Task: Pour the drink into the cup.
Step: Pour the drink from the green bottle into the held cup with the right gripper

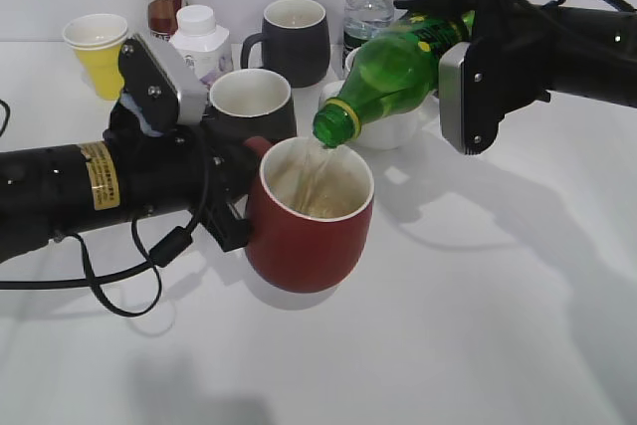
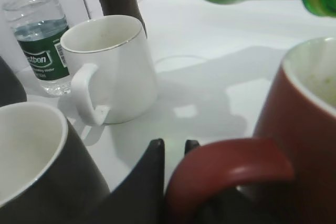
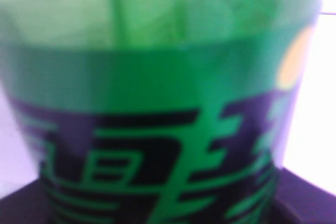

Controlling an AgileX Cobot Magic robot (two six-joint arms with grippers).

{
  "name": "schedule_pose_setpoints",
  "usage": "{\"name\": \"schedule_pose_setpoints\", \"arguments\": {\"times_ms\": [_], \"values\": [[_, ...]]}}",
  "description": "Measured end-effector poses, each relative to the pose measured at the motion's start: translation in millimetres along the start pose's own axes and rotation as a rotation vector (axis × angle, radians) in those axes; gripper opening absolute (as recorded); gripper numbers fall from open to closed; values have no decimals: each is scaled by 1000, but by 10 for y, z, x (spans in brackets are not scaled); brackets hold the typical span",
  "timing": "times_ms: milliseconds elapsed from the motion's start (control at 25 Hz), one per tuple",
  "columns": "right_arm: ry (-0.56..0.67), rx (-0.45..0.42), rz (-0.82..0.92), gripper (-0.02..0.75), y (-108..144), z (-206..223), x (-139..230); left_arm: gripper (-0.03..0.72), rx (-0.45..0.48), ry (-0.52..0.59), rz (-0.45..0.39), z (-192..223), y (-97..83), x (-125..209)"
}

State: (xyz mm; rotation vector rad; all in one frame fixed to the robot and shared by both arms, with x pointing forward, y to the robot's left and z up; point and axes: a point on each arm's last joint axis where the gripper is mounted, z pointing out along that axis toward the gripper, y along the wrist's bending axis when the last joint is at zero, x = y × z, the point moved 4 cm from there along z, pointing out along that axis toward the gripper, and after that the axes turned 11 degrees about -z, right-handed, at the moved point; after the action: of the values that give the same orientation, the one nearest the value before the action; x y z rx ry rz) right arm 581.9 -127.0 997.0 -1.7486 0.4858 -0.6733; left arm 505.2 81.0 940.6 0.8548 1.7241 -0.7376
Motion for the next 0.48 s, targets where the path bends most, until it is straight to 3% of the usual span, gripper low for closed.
{"name": "schedule_pose_setpoints", "arguments": {"times_ms": [480], "values": [[2, 3, 2, 428, -4, 0, 3, 85, 0, 1, 0, 0, 0, 1]]}}
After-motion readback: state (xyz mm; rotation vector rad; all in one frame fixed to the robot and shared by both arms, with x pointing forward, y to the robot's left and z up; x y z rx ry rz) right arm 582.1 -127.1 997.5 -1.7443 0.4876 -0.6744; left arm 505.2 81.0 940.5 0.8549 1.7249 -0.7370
